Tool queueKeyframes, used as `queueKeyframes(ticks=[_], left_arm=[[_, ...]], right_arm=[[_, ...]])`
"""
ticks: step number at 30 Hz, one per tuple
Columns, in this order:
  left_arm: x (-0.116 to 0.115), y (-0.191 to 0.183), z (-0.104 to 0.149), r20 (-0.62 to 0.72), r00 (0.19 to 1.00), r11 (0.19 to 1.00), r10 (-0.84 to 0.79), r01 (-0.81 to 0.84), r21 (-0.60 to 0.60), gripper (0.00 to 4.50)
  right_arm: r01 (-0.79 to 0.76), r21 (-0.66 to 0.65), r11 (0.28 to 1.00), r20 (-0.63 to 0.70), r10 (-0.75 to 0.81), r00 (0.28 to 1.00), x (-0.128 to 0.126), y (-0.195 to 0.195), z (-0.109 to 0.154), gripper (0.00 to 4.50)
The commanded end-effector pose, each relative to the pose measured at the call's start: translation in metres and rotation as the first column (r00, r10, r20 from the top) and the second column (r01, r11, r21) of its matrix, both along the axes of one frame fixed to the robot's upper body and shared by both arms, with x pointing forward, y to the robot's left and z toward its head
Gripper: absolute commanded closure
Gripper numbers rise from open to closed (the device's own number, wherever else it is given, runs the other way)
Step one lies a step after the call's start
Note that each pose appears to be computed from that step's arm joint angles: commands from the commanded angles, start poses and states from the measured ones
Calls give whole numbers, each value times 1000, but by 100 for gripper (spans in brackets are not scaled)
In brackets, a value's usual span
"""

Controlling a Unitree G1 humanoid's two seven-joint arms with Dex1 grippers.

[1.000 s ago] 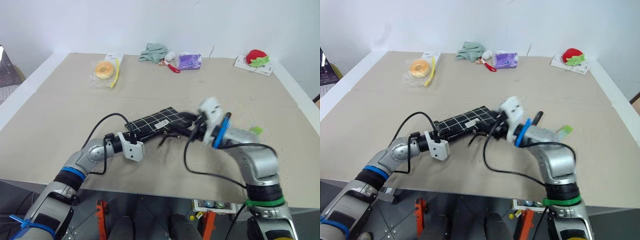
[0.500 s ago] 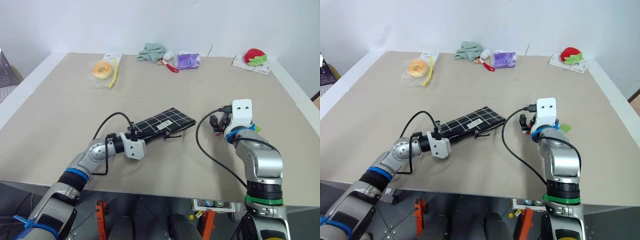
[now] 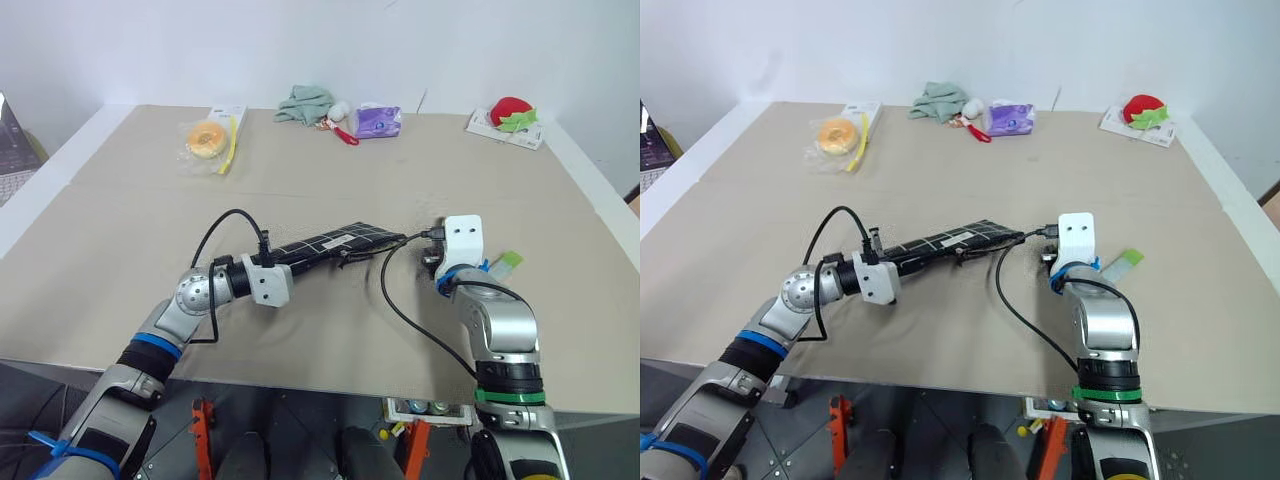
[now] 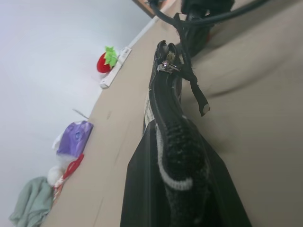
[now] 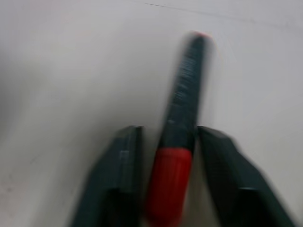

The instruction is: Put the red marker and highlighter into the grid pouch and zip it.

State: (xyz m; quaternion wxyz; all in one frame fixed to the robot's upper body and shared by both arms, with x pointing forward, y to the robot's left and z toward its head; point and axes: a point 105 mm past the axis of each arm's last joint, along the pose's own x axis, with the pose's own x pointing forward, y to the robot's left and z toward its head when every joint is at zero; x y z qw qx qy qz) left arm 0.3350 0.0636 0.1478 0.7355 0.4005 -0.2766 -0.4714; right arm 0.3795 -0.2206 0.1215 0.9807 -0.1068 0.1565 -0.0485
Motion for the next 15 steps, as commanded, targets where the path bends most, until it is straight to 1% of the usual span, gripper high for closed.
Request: queueKeyframes(ticks=[1, 4, 5, 7, 8, 9, 10, 11, 12, 13, 14, 15], left_arm=[[-1, 3, 17, 38, 999, 999, 4, -2, -48, 450], [1, 2, 20, 31, 999, 998, 7, -5, -69, 450], [1, 2, 20, 26, 1000, 997, 7, -5, -76, 450], [1, 1, 20, 15, 1000, 997, 3, -1, -83, 450], [1, 0, 19, 11, 1000, 997, -2, 3, -83, 450], [0, -1, 18, 9, 1000, 997, -5, 5, -82, 450], [0, -2, 17, 7, 1000, 997, -9, 10, -79, 450], [0, -2, 17, 6, 1000, 997, -12, 12, -76, 450], [0, -3, 17, 7, 1000, 997, -15, 15, -74, 450], [0, -3, 17, 7, 1000, 997, -16, 17, -72, 450], [1, -3, 17, 6, 1000, 997, -15, 16, -72, 450], [1, -3, 17, 7, 1000, 997, -14, 15, -72, 450]], right_arm=[[-56, -72, 996, 77, 61, 995, 3, -6, 27, 395], [-168, -140, 976, 172, 191, 966, 4, -11, 59, 395], [-225, -201, 953, 208, 266, 941, 2, -14, 74, 395], [-424, -317, 849, 248, 505, 827, -11, -10, 106, 395], [-521, -367, 770, 237, 619, 749, -21, -5, 117, 395], [-580, -394, 713, 222, 686, 693, -29, -2, 123, 395], [-655, -384, 651, 188, 749, 635, -38, 2, 124, 395], [-701, -372, 608, 165, 787, 595, -44, 4, 124, 395], [-755, -356, 551, 91, 824, 559, -52, 4, 123, 395], [-788, -340, 513, 38, 845, 534, -57, 3, 121, 395], [-817, -331, 473, -44, 857, 514, -63, 2, 116, 395], [-837, -318, 446, -111, 859, 500, -67, 0, 110, 395]])
